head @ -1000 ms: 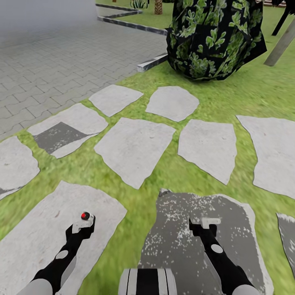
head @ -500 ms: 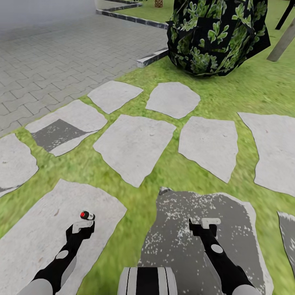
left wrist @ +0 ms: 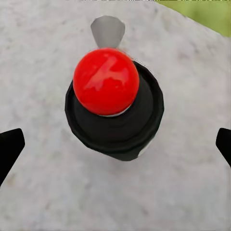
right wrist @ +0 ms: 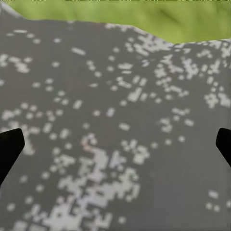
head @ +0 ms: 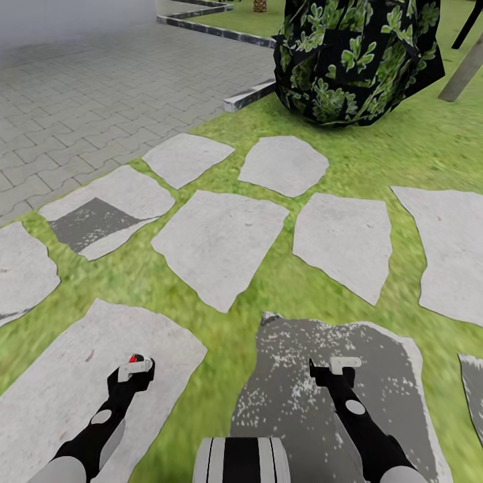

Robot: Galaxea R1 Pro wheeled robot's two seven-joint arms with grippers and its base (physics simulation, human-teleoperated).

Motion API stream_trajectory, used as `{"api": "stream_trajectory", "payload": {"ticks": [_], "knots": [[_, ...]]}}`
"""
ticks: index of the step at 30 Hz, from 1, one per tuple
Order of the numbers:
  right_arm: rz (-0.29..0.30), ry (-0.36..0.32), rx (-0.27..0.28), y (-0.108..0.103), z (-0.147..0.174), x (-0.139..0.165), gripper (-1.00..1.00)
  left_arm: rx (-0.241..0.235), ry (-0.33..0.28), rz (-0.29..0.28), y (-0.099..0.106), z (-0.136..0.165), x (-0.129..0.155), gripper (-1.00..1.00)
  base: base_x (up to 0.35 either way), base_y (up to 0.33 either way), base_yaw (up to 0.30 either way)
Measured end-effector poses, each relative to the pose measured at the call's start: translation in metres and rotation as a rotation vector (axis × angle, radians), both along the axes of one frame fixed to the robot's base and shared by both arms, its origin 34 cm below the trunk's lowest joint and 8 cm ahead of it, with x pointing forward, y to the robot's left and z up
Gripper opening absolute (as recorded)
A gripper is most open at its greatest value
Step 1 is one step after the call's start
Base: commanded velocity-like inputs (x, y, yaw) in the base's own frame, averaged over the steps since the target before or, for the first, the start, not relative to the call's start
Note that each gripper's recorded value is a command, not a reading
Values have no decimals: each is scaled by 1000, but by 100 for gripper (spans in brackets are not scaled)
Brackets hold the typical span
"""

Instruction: In the garden, pick up the pesticide atomizer on the floor and spray pesticide onto both trees until each tree trunk is fully covered.

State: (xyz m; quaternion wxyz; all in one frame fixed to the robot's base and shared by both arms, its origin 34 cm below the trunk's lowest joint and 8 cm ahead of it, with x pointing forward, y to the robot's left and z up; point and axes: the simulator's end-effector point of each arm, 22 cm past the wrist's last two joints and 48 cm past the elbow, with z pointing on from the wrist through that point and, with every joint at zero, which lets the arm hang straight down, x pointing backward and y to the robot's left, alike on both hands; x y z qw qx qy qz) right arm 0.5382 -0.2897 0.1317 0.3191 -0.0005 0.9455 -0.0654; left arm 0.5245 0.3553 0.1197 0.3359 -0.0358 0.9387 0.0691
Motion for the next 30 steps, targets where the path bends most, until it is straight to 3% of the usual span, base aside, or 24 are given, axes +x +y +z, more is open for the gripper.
{"api": "stream_trajectory", "payload": {"ticks": [30], "knots": [[0, -4, 0, 0, 2, 1, 100, 0, -6, 2, 1, 2, 2, 100, 5, 0, 0]]}}
